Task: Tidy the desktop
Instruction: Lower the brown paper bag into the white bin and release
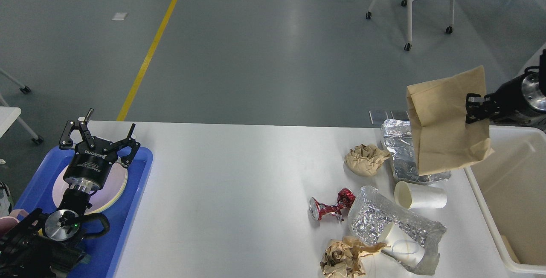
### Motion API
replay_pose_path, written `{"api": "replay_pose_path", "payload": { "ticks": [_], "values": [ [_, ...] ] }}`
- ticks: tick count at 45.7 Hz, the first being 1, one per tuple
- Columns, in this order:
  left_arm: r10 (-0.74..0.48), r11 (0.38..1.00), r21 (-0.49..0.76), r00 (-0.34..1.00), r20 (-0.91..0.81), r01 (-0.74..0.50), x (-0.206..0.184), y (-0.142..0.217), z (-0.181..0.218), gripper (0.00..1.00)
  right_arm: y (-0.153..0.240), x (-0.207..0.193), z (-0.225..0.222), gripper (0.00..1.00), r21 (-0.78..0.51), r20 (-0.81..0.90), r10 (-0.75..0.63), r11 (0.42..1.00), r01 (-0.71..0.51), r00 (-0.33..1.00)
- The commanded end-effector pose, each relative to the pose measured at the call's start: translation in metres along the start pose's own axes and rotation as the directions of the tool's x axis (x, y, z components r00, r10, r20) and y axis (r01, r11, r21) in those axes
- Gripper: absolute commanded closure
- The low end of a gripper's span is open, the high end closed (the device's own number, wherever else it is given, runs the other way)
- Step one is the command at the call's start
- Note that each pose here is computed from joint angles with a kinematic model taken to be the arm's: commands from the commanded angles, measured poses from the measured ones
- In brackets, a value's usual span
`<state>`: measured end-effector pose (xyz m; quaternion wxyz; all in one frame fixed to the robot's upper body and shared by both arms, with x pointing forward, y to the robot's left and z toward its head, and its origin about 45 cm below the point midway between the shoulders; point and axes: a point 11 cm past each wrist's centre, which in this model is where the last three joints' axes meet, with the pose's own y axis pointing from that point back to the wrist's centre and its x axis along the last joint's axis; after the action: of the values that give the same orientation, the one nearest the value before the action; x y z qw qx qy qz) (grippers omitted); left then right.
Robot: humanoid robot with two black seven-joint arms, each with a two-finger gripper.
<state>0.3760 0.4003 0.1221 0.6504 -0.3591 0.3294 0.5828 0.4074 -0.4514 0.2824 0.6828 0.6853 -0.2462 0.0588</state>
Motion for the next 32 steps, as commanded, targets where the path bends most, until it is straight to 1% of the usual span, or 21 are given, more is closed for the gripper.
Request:
{"api": "replay_pose_path", "payload": {
  "ticks": [1, 3, 6, 7, 10, 15, 18, 22, 24, 28, 32],
  "values": [
    [0.000, 1.000, 0.000, 1.000, 0.000, 0.000, 0.000, 0.000, 0.000, 0.02, -0.013, -0.005, 0.053, 1.00, -0.107, 0.023, 0.059, 0.993, -0.057, 0.998],
    [0.000, 1.000, 0.000, 1.000, 0.000, 0.000, 0.000, 0.000, 0.000, 0.02, -0.026, -0.010, 0.079, 1.00, -0.161, 0.022, 0.104, 0.982, -0.099, 0.994],
    [0.000, 1.000, 0.000, 1.000, 0.000, 0.000, 0.000, 0.000, 0.000, 0.02, -0.036, -0.010, 0.098, 1.00, -0.200, 0.051, 0.172, 0.967, -0.158, 0.984],
    [0.000, 1.000, 0.000, 1.000, 0.000, 0.000, 0.000, 0.000, 0.000, 0.02, -0.041, -0.012, 0.115, 1.00, -0.242, 0.087, 0.226, 0.950, -0.199, 0.970],
    [0.000, 1.000, 0.000, 1.000, 0.000, 0.000, 0.000, 0.000, 0.000, 0.02, -0.048, -0.019, 0.142, 1.00, -0.315, 0.131, 0.301, 0.916, -0.249, 0.945],
    [0.000, 1.000, 0.000, 1.000, 0.000, 0.000, 0.000, 0.000, 0.000, 0.02, -0.051, -0.025, 0.172, 1.00, -0.373, 0.138, 0.414, 0.863, -0.340, 0.900],
    [0.000, 1.000, 0.000, 1.000, 0.000, 0.000, 0.000, 0.000, 0.000, 0.02, -0.057, -0.033, 0.179, 1.00, -0.382, 0.141, 0.448, 0.847, -0.370, 0.883],
    [0.000, 1.000, 0.000, 1.000, 0.000, 0.000, 0.000, 0.000, 0.000, 0.02, -0.077, -0.046, 0.170, 1.00, -0.369, 0.120, 0.491, 0.829, -0.420, 0.863],
    [0.000, 1.000, 0.000, 1.000, 0.000, 0.000, 0.000, 0.000, 0.000, 0.02, -0.085, -0.055, 0.170, 1.00, -0.384, 0.084, 0.523, 0.802, -0.457, 0.848],
    [0.000, 1.000, 0.000, 1.000, 0.000, 0.000, 0.000, 0.000, 0.000, 0.02, -0.086, -0.075, 0.190, 1.00, -0.445, 0.041, 0.560, 0.752, -0.487, 0.828],
    [0.000, 1.000, 0.000, 1.000, 0.000, 0.000, 0.000, 0.000, 0.000, 0.02, -0.092, -0.088, 0.195, 1.00, -0.455, 0.103, 0.569, 0.756, -0.470, 0.816]
  ]
}}
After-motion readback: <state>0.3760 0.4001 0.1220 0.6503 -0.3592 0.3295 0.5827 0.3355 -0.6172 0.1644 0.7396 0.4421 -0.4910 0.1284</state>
